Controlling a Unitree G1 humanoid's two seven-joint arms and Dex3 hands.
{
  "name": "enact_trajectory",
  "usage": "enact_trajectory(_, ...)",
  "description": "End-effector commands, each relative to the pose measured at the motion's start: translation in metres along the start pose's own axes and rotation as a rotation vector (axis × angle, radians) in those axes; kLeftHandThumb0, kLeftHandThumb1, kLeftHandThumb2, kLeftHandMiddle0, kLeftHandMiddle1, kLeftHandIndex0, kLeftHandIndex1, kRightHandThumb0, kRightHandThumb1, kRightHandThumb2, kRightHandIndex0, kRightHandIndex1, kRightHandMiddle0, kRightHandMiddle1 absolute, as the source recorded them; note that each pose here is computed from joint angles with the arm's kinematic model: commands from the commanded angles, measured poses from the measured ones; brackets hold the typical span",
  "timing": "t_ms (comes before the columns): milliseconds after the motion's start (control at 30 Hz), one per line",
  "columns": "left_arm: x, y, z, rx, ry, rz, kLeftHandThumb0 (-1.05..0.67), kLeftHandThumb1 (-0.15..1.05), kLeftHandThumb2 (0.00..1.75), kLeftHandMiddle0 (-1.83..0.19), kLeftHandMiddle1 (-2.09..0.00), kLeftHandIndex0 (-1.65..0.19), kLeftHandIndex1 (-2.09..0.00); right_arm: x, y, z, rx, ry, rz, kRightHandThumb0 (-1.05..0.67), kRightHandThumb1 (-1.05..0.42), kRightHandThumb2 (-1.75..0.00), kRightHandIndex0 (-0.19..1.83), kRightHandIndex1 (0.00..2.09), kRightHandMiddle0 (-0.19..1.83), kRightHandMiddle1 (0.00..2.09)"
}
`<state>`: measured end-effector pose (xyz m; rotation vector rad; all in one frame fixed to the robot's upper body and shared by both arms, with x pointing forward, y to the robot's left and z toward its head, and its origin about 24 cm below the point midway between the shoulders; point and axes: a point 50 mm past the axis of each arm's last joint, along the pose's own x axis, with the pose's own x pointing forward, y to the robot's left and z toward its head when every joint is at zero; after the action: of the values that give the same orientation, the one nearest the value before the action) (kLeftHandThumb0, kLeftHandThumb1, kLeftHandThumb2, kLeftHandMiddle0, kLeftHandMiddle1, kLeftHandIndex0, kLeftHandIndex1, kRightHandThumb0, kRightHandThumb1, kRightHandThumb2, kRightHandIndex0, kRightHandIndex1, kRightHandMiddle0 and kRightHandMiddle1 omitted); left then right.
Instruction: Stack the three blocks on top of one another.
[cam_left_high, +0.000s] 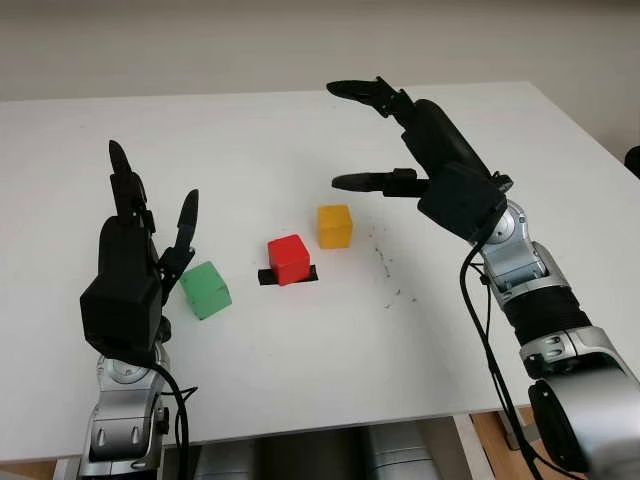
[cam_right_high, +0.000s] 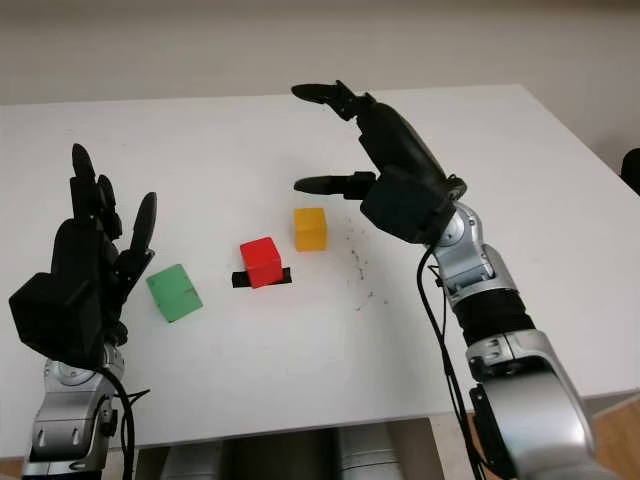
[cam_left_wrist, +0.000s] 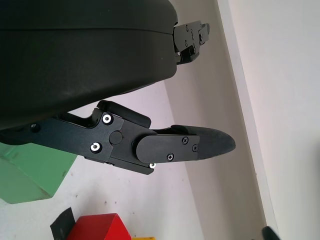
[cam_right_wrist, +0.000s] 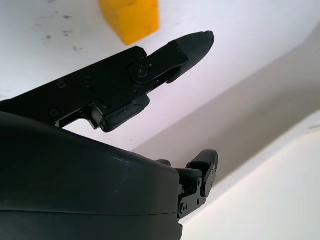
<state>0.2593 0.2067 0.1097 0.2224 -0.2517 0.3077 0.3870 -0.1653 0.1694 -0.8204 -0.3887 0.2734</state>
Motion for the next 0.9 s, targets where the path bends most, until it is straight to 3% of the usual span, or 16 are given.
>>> enact_trajectory(0,-0.001,0.001,0.003,-0.012,-0.019,0.011,-0.65,1.05,0.39,0.08,-0.07,0.16,-0.04,0.008,-0.003,0.002,-0.023,0.008,0.020,-0.64,-0.85,-0.05,0.15,0.25,0.26,0.34)
enact_trajectory(267,-0.001,0.001,0.002,-0.018,-0.025,0.015,-0.65,1.05,0.38,0.06,-0.06,0.10,-0.07,0.017,0.016,-0.012,-0.045,0.142,0.114,-0.66,-0.81,-0.05,0.16,0.15,0.32,0.23)
enact_trajectory(500,-0.001,0.002,0.002,0.001,-0.025,0.023,-0.65,1.05,0.38,0.03,-0.07,0.09,-0.07,0.018,0.034,-0.015,-0.064,0.176,0.194,-0.73,-0.81,-0.06,0.09,0.08,0.32,0.18)
enact_trajectory(867,-0.001,0.003,0.001,0.021,-0.022,0.028,-0.59,1.05,0.35,0.02,-0.06,0.08,-0.06,0.012,0.044,-0.023,-0.114,0.231,0.336,-0.80,-0.84,-0.06,0.05,0.05,0.33,0.13)
